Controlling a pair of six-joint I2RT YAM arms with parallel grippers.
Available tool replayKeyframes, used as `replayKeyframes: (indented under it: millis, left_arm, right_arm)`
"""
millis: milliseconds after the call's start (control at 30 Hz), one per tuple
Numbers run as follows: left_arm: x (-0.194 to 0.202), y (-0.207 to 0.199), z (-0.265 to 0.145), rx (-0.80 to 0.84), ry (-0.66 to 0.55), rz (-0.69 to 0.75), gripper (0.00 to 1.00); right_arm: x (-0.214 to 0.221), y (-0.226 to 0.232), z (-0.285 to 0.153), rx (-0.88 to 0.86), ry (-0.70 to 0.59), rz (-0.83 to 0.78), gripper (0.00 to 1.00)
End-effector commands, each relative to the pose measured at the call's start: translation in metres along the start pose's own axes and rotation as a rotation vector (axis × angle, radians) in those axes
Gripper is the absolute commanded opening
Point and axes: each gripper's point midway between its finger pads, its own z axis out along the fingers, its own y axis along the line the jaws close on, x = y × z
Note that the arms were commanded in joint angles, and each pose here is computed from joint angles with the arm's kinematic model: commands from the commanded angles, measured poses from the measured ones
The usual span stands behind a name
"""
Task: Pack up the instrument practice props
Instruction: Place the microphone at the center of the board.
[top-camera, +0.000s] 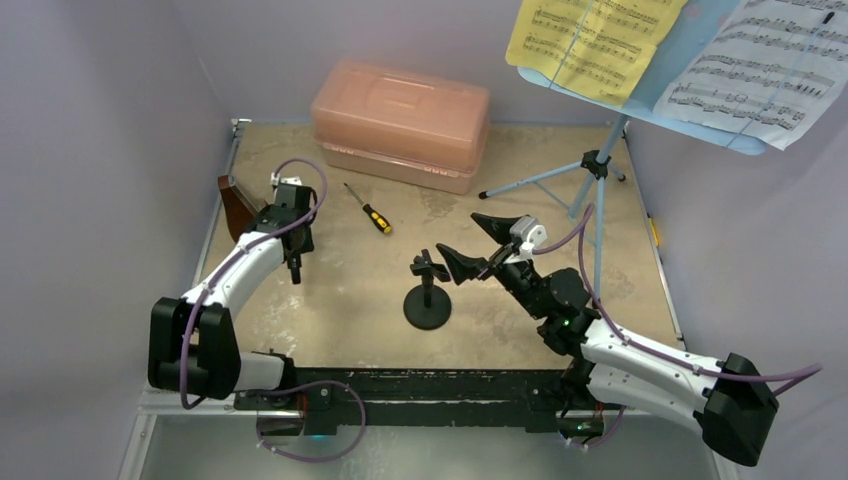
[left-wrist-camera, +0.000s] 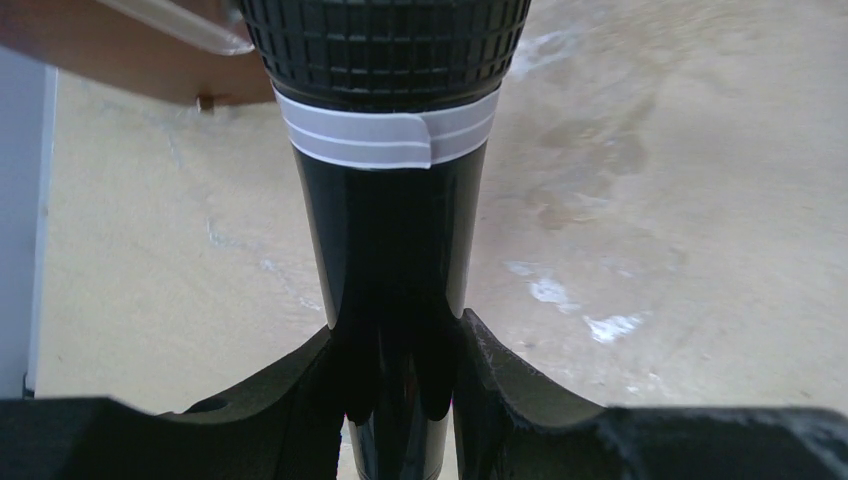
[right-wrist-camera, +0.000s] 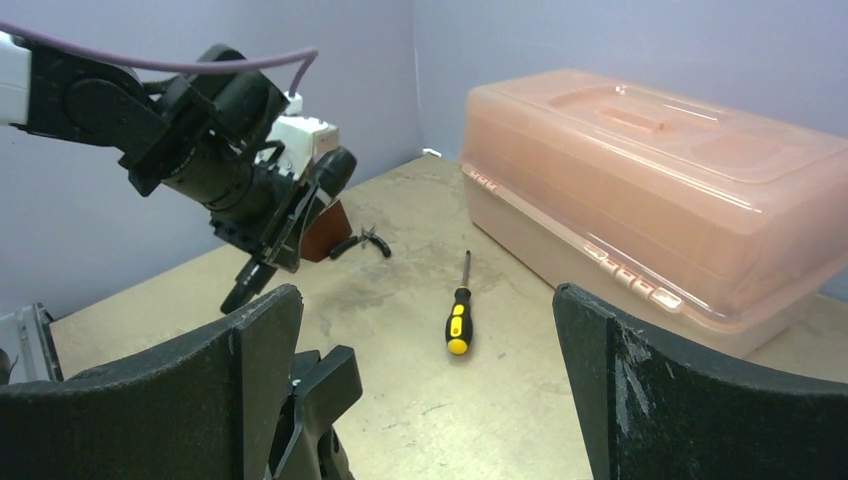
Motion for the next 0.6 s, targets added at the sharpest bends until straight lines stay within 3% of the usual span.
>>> replayKeyframes:
  millis: [0, 300, 567]
  left_arm:
    - [0.017, 0.021, 0.018, -0.078, 0.088, -0.077, 0.00]
    - [0.046, 0.031, 0.044, -0.123, 0.260, -0.097, 0.00]
    - [0.057, 0.031, 0.050, -0.138, 0.305, -0.102, 0.00]
  right_arm:
    - [-0.024, -0.005, -0.001, 0.029, -0.091, -0.005, 0.98]
    - [-0.027, -0.006, -0.005, 0.036, -0.103, 0.004, 0.98]
    - [-0.027, -0.006, -0.005, 0.036, -0.101, 0.004, 0.98]
